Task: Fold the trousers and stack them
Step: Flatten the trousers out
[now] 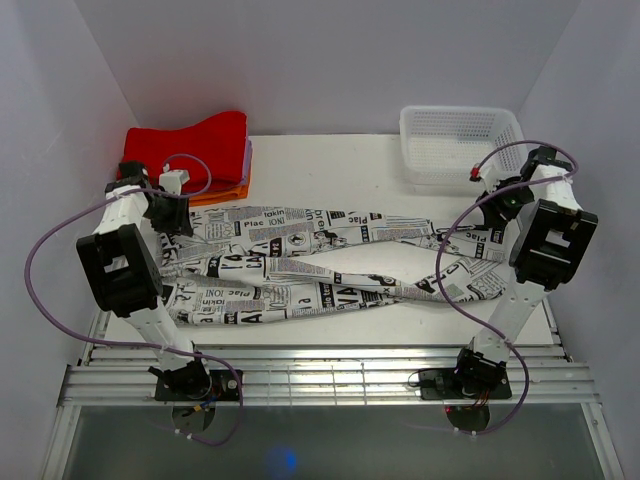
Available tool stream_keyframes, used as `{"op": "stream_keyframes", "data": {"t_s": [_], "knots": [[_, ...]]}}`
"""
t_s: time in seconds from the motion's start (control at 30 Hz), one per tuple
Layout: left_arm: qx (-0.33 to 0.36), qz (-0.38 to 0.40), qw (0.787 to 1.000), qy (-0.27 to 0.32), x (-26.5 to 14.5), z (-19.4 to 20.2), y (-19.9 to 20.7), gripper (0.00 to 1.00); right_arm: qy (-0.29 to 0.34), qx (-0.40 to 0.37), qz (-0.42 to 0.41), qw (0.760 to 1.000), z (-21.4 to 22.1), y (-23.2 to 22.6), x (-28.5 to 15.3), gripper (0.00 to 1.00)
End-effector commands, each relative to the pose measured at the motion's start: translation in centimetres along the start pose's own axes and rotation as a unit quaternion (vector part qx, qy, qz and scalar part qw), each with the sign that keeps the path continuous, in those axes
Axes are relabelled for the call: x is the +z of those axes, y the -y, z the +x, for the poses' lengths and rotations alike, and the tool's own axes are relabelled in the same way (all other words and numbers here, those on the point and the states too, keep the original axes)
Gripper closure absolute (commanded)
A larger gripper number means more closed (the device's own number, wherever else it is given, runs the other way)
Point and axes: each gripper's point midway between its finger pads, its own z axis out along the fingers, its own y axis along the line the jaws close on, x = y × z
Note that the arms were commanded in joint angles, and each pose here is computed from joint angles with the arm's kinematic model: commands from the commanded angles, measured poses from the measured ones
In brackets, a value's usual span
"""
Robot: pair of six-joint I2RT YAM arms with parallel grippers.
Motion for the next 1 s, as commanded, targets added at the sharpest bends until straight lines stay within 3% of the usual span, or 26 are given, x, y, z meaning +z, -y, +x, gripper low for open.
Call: {"op": "stream_keyframes", "data": {"t_s": [0.0, 0.23, 0.27, 0.4, 0.43, 0.57, 0.6, 0.63, 0.73, 0.83, 0.9, 0.93, 0.97], "knots": [[0.015, 0.009, 1.000, 0.025, -1.4, -0.9, 0.9, 0.50, 0.016, -0.070, -0.008, 0.997, -0.5, -0.3, 0.0, 0.41], [0.012, -0.004, 1.000, 0.002, -0.5, 0.1, 0.2, 0.50, -0.025, -0.107, -0.056, 0.992, 2.5, 0.3, 4.3, 0.42], [0.012, -0.008, 1.000, 0.000, -0.5, 0.2, -0.1, 0.51, -0.031, -0.111, -0.064, 0.991, 2.9, -0.3, 4.7, 0.45], [0.010, -0.014, 1.000, -0.002, -0.4, 0.2, -0.3, 0.52, -0.040, -0.116, -0.114, 0.986, 3.8, -4.2, 4.3, 0.77], [0.009, -0.014, 1.000, 0.000, -0.3, 0.2, -0.4, 0.52, -0.033, -0.122, -0.103, 0.987, 3.0, -4.5, 2.8, 0.89], [0.003, -0.024, 1.000, 0.007, -0.4, 0.4, -0.4, 0.53, 0.036, -0.150, 0.071, 0.985, -3.1, -0.6, -3.6, 0.92], [-0.001, -0.033, 0.999, 0.005, -0.3, 0.5, -0.7, 0.53, 0.074, -0.170, 0.179, 0.966, -6.0, 2.8, -6.1, 0.92], [-0.008, -0.041, 0.999, 0.004, -0.1, 0.6, -1.1, 0.53, 0.098, -0.193, 0.236, 0.947, -8.0, 4.6, -7.8, 0.92], [-0.016, -0.045, 0.999, 0.005, -0.1, 0.3, -1.5, 0.54, 0.143, -0.203, 0.273, 0.929, -10.6, 5.0, -10.5, 0.92], [-0.027, -0.052, 0.998, 0.006, -0.1, -0.1, -2.2, 0.55, 0.179, -0.241, 0.329, 0.895, -11.9, 3.8, -13.7, 0.92], [-0.031, -0.053, 0.998, 0.003, 0.2, 0.0, -2.5, 0.55, 0.182, -0.259, 0.318, 0.894, -9.1, 1.3, -11.9, 0.92], [-0.032, -0.053, 0.998, 0.004, 0.2, -0.2, -2.6, 0.55, 0.139, -0.326, 0.319, 0.879, -8.1, 0.3, -11.6, 0.92], [-0.034, -0.052, 0.998, 0.004, 0.2, -0.1, -2.7, 0.55, 0.109, -0.340, 0.296, 0.886, -6.2, -0.8, -9.9, 0.92]]}}
